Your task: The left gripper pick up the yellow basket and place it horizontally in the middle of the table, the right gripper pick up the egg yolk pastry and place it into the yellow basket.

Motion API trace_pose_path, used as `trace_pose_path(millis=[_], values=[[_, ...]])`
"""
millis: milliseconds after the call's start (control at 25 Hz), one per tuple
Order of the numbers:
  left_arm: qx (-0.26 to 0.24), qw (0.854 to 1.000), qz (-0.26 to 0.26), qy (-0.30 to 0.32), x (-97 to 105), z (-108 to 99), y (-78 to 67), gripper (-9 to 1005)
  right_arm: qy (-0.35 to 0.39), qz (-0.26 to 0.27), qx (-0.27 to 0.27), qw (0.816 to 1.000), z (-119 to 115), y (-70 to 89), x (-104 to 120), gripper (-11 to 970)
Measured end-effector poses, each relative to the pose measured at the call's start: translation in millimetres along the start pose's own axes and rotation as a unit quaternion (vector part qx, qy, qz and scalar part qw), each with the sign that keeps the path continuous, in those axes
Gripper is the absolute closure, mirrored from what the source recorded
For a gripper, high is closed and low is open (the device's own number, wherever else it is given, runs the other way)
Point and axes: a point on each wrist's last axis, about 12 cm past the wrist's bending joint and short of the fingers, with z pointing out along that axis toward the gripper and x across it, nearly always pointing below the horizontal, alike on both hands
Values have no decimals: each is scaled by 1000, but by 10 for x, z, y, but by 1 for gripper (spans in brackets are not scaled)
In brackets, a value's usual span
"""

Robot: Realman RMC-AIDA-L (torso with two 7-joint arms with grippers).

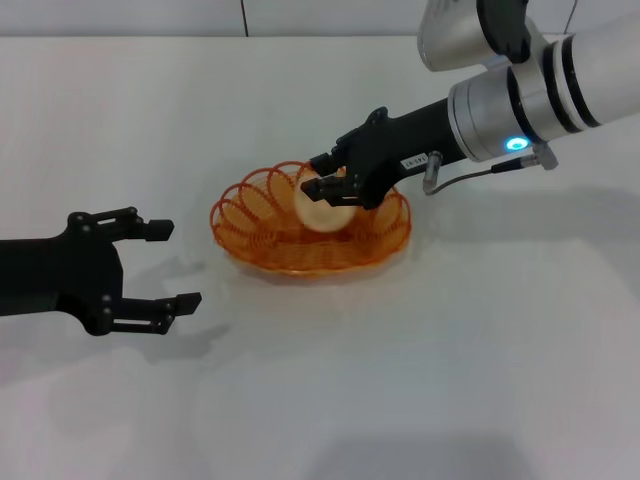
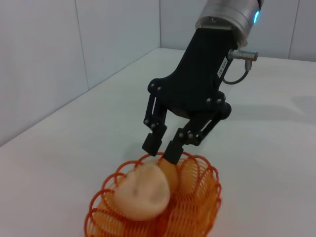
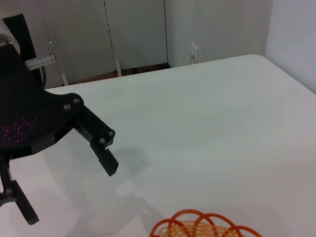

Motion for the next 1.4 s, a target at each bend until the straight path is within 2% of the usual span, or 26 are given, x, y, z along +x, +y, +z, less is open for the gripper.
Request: trace_pose_path(millis=[280,560,880,1040,1400], values=[[-1,1000,0,0,8,0,1,112,3,-6,-12,1000,-84,29,93,639],[-5,1000,0,-5,22,3,25,112,-20,-15,-2,1000,-407,11,562,358],[-1,1000,0,-9,-4,24,61,112,-49,11,-3,999,-894,11,1037,83],[3,1000,3,-10,-36,49,94,112,-49,14,-16,999,-1007,25,1153,83],[12,1000,3,-12,-86,95,152,112,-60,18,-30,998,-1081,62,1316,83]])
